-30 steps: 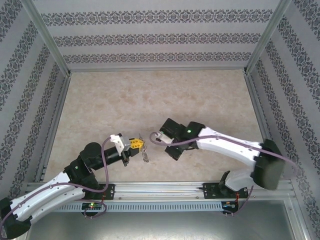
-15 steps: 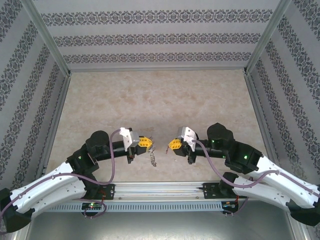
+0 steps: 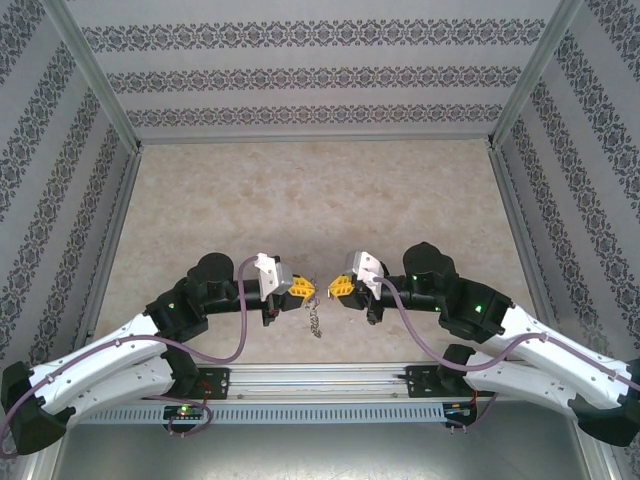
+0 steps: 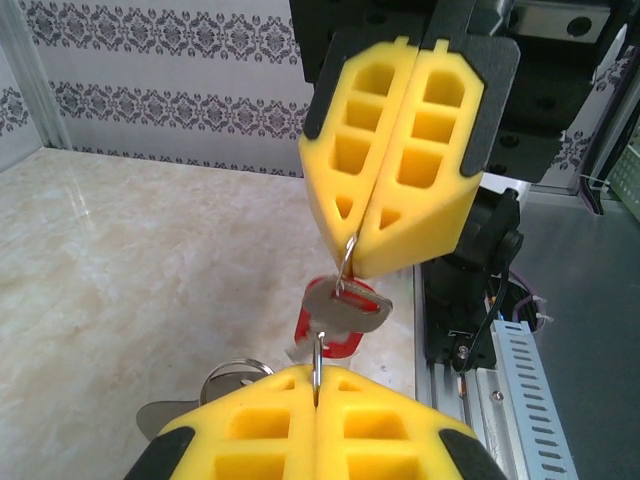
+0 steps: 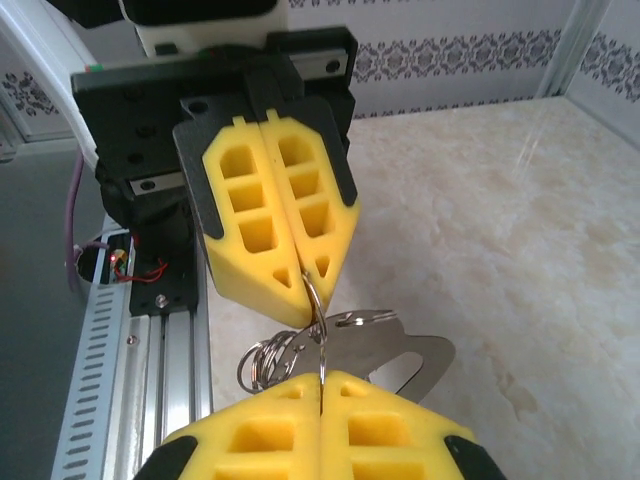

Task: Put the keys on the keyring

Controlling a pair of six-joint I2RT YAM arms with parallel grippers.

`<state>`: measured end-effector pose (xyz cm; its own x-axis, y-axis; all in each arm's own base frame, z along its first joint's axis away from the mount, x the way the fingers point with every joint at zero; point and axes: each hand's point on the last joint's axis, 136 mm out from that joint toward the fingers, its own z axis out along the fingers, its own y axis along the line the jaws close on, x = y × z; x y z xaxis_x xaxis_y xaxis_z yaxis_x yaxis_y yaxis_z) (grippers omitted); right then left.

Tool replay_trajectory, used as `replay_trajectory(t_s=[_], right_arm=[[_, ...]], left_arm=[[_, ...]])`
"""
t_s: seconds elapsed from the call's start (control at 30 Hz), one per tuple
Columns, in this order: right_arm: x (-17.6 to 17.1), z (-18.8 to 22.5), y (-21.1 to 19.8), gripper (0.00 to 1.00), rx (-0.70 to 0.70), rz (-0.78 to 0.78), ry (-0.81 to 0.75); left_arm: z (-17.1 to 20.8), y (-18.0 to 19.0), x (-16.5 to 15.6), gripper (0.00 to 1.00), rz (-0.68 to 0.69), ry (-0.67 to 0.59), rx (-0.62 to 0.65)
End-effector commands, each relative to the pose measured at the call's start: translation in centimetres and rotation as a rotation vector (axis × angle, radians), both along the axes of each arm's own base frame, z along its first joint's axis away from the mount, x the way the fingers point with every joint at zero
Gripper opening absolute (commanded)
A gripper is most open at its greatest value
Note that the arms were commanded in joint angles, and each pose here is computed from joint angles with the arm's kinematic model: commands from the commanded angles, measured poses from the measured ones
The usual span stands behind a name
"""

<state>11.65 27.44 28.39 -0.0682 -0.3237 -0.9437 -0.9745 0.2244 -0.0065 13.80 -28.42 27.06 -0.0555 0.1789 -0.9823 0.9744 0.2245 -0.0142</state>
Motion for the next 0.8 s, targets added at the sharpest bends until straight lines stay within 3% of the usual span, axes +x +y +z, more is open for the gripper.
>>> replay_trajectory(t_s=[0.0, 0.77], right_arm=[[-0.1, 0.9, 0.2, 0.00, 0.045, 0.022, -0.039], [-0.2, 0.4, 1.2, 0.00, 0.031, 0.065, -0.032]], left_arm=[[1.3, -0.4, -0.9, 0.00, -0.057, -0.048, -0.017], [1.0, -0.4, -1.3, 0.00, -0.073, -0.043, -0.019]])
